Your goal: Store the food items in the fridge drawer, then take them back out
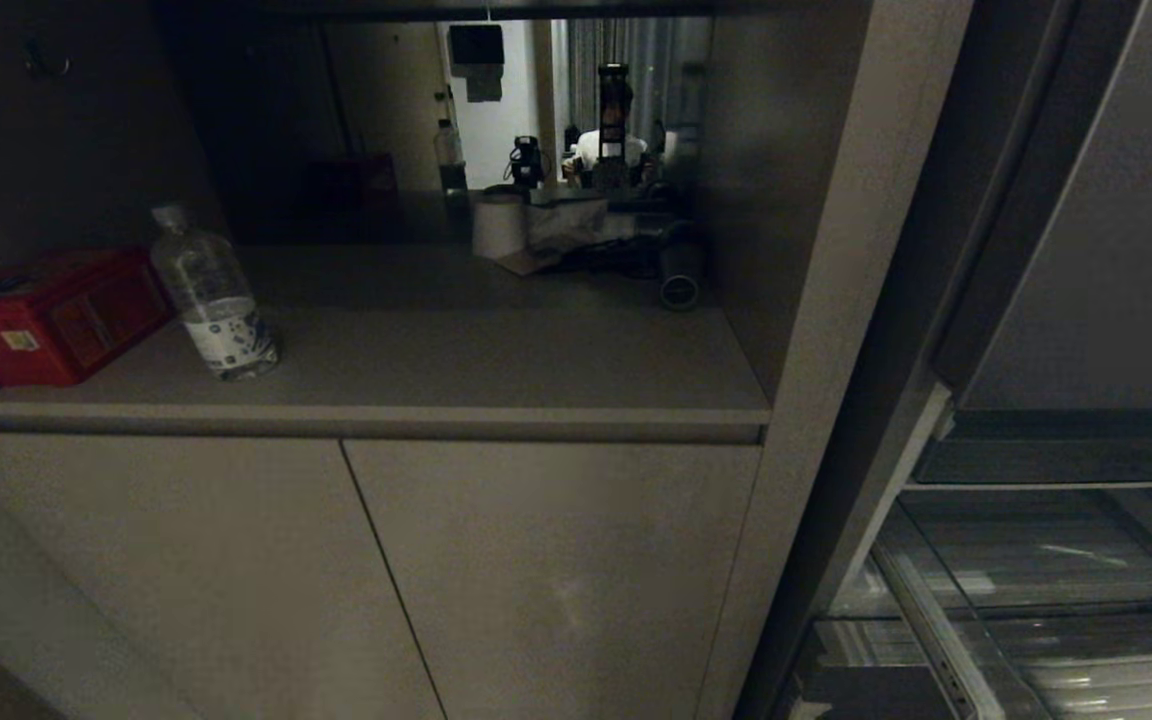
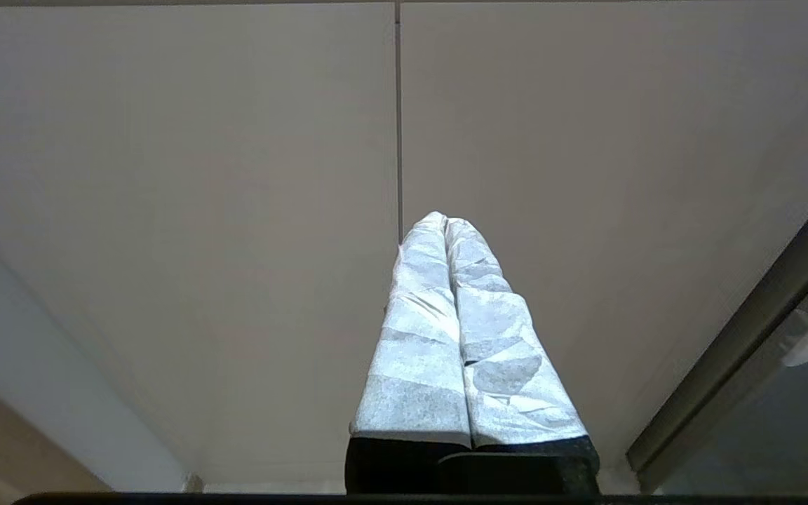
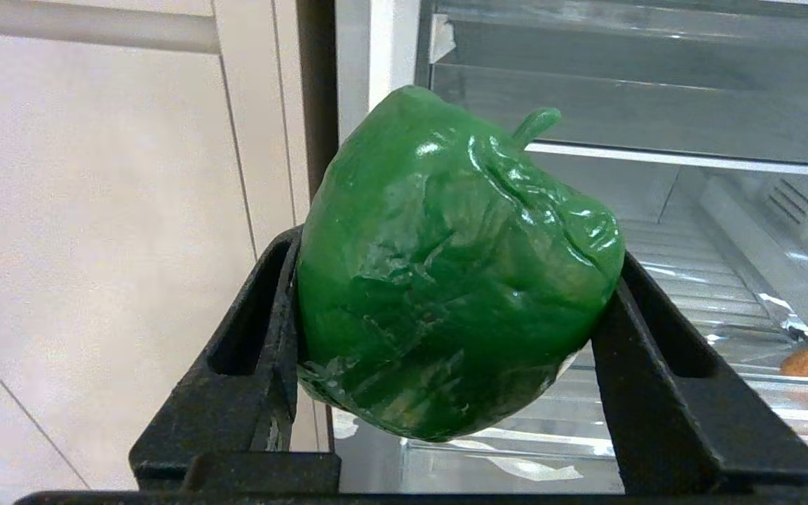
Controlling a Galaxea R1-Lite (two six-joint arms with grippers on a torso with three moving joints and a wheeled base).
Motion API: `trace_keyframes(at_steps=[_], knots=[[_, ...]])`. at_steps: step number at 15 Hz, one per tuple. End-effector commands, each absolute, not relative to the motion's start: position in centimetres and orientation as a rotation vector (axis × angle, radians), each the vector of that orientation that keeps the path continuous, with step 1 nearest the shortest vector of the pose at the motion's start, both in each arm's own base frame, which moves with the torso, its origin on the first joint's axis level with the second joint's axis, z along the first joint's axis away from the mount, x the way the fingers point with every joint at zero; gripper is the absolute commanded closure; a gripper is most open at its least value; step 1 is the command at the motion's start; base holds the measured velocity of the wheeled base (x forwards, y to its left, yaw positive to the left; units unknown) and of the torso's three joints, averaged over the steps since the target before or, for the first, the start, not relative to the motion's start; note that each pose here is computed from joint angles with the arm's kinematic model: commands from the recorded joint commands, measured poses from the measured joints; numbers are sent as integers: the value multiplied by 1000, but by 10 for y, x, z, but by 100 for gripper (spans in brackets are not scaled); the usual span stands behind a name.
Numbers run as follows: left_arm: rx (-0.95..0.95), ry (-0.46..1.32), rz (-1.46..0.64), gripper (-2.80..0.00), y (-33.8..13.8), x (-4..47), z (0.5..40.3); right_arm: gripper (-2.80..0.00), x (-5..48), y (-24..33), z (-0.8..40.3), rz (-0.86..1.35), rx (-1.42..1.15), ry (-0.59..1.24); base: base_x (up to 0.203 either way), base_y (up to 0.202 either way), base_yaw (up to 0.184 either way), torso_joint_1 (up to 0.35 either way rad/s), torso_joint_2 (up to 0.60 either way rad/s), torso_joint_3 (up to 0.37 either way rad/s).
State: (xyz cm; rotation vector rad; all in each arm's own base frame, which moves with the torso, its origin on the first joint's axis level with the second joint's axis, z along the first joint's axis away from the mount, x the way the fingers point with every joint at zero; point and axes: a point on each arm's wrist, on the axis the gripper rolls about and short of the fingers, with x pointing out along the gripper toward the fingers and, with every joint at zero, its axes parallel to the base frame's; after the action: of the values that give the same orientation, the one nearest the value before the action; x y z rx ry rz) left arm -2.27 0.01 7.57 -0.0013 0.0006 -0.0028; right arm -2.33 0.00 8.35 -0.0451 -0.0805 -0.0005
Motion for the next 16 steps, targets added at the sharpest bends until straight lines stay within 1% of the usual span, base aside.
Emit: trace_keyframes(at_steps=[1,13,16], knots=[[-2,2,-3,0,0,-23,76,0,-21,0,75,0,-43,-49,0,0,0,0,0,0],[-2,2,-3,0,0,-23,76,0,-21,0,75,-7,-17,-51,0,0,0,0,0,0],[0,2,-3,0,0,-23,76,0,-21,0,75,-7,-17,-51,148,0,-2,0,-3,-1]])
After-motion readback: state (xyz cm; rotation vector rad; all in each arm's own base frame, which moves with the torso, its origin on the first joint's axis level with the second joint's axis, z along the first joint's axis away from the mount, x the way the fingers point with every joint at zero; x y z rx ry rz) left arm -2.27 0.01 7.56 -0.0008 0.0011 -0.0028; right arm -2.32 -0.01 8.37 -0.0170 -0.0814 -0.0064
